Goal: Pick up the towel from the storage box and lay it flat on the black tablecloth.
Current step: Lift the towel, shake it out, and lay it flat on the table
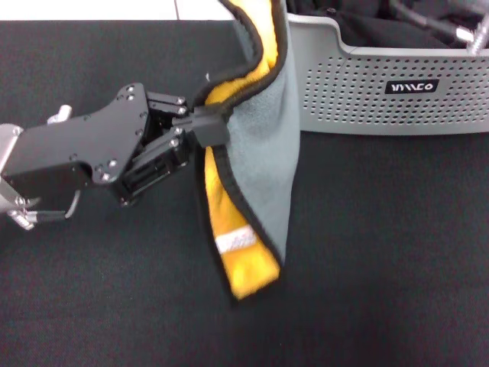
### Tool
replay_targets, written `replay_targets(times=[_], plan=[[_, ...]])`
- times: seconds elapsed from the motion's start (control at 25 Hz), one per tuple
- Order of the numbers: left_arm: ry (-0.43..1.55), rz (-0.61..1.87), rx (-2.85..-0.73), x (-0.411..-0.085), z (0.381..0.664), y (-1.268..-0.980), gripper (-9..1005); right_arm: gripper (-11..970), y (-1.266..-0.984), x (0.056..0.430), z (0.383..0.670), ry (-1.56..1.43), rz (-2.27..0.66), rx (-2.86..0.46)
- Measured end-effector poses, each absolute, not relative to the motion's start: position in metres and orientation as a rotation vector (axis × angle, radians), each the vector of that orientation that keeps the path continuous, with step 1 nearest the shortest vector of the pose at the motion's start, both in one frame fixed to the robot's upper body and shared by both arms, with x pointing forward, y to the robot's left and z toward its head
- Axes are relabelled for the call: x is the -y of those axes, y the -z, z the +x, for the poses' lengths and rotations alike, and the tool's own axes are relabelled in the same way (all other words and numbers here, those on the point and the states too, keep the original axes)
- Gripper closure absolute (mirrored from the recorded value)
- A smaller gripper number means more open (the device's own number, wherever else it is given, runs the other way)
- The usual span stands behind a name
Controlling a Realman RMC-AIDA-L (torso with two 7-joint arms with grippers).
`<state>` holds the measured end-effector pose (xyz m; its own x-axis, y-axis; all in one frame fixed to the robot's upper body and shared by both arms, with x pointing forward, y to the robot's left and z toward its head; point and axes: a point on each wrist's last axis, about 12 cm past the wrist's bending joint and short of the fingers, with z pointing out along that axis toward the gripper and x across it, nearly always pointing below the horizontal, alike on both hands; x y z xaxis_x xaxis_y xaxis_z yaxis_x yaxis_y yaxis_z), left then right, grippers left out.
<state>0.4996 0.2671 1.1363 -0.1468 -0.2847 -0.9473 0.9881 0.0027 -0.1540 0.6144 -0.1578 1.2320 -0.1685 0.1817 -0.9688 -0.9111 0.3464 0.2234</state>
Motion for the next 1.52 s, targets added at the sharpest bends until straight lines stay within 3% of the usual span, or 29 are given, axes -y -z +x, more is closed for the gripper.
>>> replay_targets(times=[0.24,0.52,1.16,1.52], plan=[[1.498,0.880,-1.167,-0.271,0.506,-1.144,958,888,-1.227,0.164,0.593,-1.047,-0.914,-1.461],[1.552,0.863,-1.234,-0.279,0.510,-1.150,958,887,-1.244,0.177,0.560,-0.899,-1.063,-1.499],[1.488,0.964,-1.285,-0.306,0.514,-1.175,955,883,-1.228,0.218,0.523,-0.949,-0.887,-1.576],[1.550,1.106,-1.228,-0.293,0.512,-1.185,953,881,-1.229,0.239,0.482,-0.852,-0.917,-1.532]])
